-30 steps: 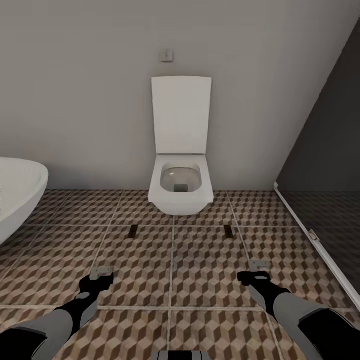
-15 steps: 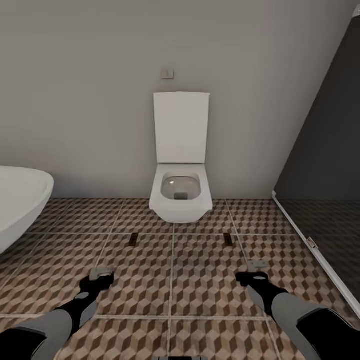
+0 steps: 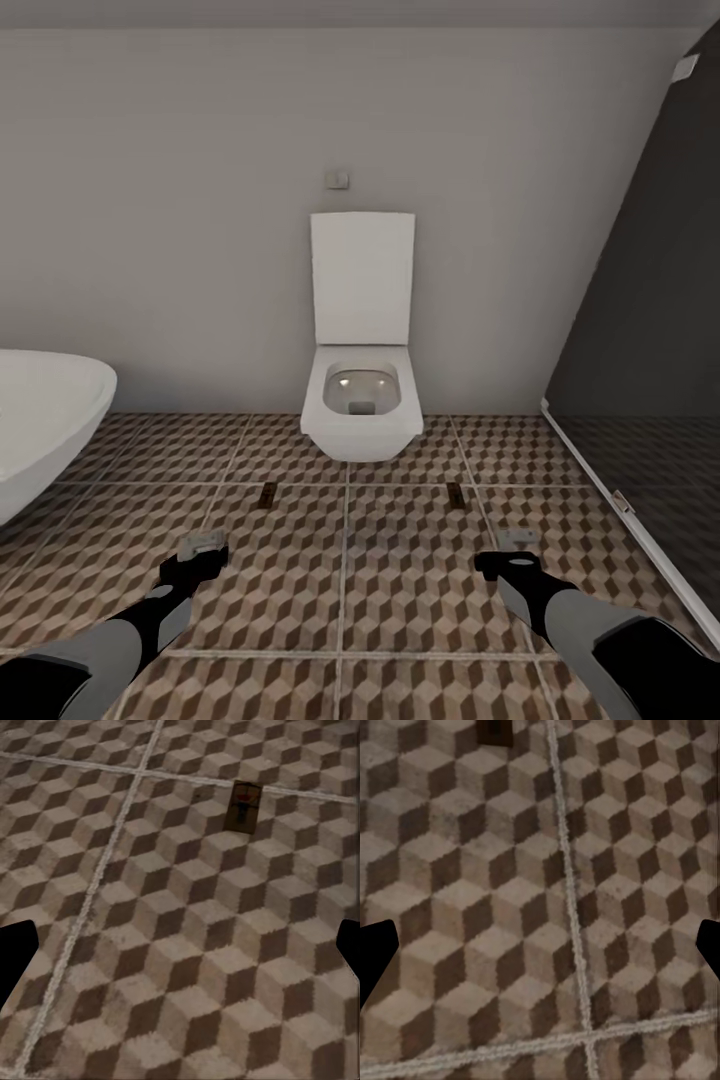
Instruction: Take the four mousetraps from the cabinet in the bathroom and place them on the bathroom floor. Make sure all four end up on the same floor surface, and ensure that at least two of them are either under or directly next to the same bathroom sink.
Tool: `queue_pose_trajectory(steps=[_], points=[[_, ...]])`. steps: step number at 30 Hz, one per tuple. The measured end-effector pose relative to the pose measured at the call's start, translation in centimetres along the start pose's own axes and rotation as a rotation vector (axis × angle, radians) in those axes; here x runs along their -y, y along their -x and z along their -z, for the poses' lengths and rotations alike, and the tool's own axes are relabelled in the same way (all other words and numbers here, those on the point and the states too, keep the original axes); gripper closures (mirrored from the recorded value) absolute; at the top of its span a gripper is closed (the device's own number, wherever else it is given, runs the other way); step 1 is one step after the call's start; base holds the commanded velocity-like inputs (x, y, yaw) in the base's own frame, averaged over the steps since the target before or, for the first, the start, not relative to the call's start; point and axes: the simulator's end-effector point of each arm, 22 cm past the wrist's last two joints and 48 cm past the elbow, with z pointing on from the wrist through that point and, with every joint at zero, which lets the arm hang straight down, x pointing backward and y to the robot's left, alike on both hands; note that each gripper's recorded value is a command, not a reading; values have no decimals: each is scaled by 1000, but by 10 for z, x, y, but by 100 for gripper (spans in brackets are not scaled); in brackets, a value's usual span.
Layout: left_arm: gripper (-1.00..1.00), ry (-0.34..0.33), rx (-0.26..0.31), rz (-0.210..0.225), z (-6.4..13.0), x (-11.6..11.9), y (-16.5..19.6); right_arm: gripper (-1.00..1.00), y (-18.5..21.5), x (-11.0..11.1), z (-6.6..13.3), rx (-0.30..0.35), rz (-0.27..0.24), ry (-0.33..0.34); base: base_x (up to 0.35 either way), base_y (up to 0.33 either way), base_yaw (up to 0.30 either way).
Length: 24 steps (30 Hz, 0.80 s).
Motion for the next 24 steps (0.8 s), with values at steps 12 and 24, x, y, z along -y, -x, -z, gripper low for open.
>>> queue_pose_trajectory(steps=[12, 24], points=[[-100, -8, 47, 16, 11, 2, 28, -100, 22, 6, 16, 41, -11, -3, 0, 0, 0], [-100, -15, 96, 25, 24, 4, 57, -100, 46, 12, 34, 87, -20, -8, 0, 0, 0]])
